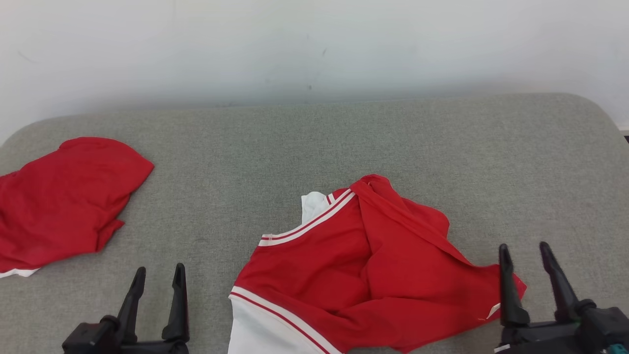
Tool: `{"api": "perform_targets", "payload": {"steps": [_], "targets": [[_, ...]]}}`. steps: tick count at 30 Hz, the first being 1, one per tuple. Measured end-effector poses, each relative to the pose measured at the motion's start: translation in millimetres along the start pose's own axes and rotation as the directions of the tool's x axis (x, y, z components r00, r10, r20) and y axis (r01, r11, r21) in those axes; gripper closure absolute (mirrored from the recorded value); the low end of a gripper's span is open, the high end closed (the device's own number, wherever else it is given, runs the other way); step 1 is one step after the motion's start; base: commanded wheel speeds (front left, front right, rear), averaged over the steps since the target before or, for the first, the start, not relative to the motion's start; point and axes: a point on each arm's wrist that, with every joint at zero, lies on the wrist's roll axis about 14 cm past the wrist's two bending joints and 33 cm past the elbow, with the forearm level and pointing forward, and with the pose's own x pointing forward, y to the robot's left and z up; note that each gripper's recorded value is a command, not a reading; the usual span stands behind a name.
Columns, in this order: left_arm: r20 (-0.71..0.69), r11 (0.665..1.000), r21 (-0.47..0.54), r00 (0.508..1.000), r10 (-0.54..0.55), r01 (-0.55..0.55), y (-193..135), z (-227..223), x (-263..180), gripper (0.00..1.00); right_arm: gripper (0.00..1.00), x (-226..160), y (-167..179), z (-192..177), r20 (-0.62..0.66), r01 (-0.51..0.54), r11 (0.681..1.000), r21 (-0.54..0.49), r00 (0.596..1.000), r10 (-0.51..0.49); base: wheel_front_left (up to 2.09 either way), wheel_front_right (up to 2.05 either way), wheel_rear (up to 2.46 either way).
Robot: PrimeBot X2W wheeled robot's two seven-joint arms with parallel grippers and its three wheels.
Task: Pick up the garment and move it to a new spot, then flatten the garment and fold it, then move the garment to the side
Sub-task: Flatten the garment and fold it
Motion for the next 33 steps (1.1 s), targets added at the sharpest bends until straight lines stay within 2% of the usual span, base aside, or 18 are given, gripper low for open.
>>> {"api": "perform_targets", "payload": {"steps": [4, 8, 11, 16, 21, 25, 33], "targets": [[0.009, 1.0, 0.025, 1.0, -0.012, 0.012, -2, 3, 6, 0.0, 0.0, 2, 16, -2, -0.004, -0.043, 0.999, 0.015, 0.999, 0.043, 0.0, 0.0, 0.0], [0.052, 0.992, 0.097, 0.995, -0.088, 0.083, -14, 20, 33, 0.0, 0.0, 8, 23, -6, -0.012, -0.063, 0.998, 0.024, 0.998, 0.063, 0.0, 0.0, 0.0], [0.088, 0.977, 0.14, 0.981, -0.175, 0.162, -34, 36, 58, 0.0, 0.0, 10, 25, -8, -0.017, -0.066, 0.997, 0.031, 0.998, 0.067, 0.0, 0.0, 0.0], [0.063, 0.93, 0.168, 0.938, -0.342, 0.328, -84, 35, 93, 0.0, 0.0, 9, 15, -17, -0.044, -0.03, 0.999, 0.036, 0.999, 0.032, 0.0, 0.0, 0.0], [-0.063, 0.864, 0.153, 0.878, -0.475, 0.479, -130, 8, 115, 0.0, 0.0, 7, 1, -25, -0.071, 0.013, 0.999, 0.031, 0.997, -0.011, 0.0, 0.0, 0.0], [-0.182, 0.813, 0.124, 0.818, -0.545, 0.569, -156, -25, 118, 0.0, 0.0, 5, -9, -31, -0.091, 0.047, 0.999, 0.027, 0.995, -0.044, 0.0, 0.0, 0.0], [-0.459, 0.748, 0.051, 0.681, -0.57, 0.661, -168, -99, 105, 0.0, 0.0, 3, -24, -39, -0.117, 0.095, 0.995, 0.017, 0.989, -0.092, 0.0, 0.0, 0.0]]}}
